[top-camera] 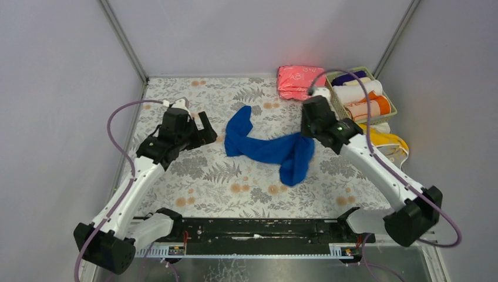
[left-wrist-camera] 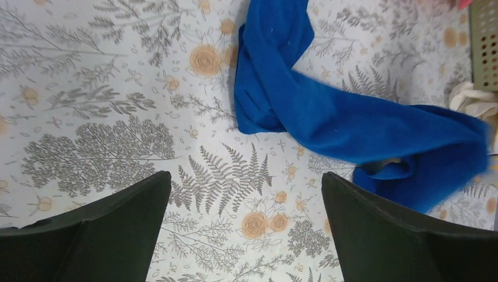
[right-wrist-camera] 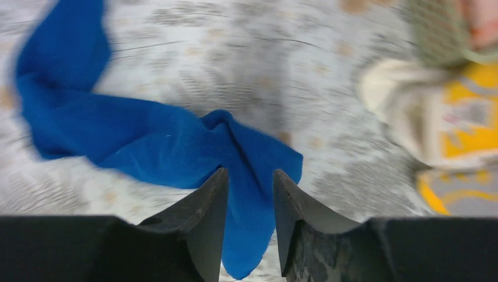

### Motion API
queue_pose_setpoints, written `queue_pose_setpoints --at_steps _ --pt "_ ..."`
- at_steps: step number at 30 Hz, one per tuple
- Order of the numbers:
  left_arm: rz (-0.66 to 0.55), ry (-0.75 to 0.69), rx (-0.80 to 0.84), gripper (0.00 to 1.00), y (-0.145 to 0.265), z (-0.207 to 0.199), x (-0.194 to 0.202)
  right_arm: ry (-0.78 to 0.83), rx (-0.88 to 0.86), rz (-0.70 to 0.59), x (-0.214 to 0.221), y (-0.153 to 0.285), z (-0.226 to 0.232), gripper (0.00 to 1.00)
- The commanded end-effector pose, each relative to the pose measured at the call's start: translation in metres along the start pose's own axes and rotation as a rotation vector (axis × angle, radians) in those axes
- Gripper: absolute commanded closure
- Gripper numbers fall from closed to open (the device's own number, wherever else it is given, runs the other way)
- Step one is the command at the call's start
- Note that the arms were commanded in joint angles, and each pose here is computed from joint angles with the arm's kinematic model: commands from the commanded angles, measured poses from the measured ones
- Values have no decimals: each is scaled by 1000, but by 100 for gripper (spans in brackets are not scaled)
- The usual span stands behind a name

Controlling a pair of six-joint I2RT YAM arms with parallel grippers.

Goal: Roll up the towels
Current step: Place the towel at the center of the board, then flatten out the towel at the center of the board.

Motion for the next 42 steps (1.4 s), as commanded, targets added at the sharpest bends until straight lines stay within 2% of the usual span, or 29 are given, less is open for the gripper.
queue_pose_setpoints --at_steps 1,2,5,6,11,15,20,25,34,37,42 --pt "98 35 1 0 -19 -2 16 -53 199 -11 21 1 -64 56" --pt "119 41 -6 0 -24 -2 18 -40 222 9 29 -1 -68 54" --pt "202 49 -21 0 -42 -2 31 -1 179 70 52 -9 -62 39" --pt "228 51 -23 0 -48 -2 35 9 158 86 57 -12 -59 37" --pt "348 39 -119 0 -95 3 46 34 16 152 81 -29 -35 34" --pt "405 9 -195 3 -131 -5 36 46 -43 191 96 -38 -25 34" --pt "318 -100 -299 7 -182 -33 4 58 -42 228 113 -45 -26 34" --pt "243 -168 -378 17 -233 -47 -2 38 -87 243 123 -48 -18 34" --pt "119 -218 -348 36 -293 -67 -6 6 -148 309 146 -55 -6 35" --pt "124 -219 -330 38 -307 -65 1 4 -156 325 152 -57 -4 36" --pt "231 -213 -395 42 -313 -35 40 2 -146 333 154 -60 -5 36"
Point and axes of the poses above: each gripper's point midway between its finger pads, its own y axis back along the fingers, its own z axis along the line the jaws close on, x = y × z, the point moved 2 cm from there along y, back along the fingers, and after that the axes turned 9 degrees about y, right-handed, at the moved point
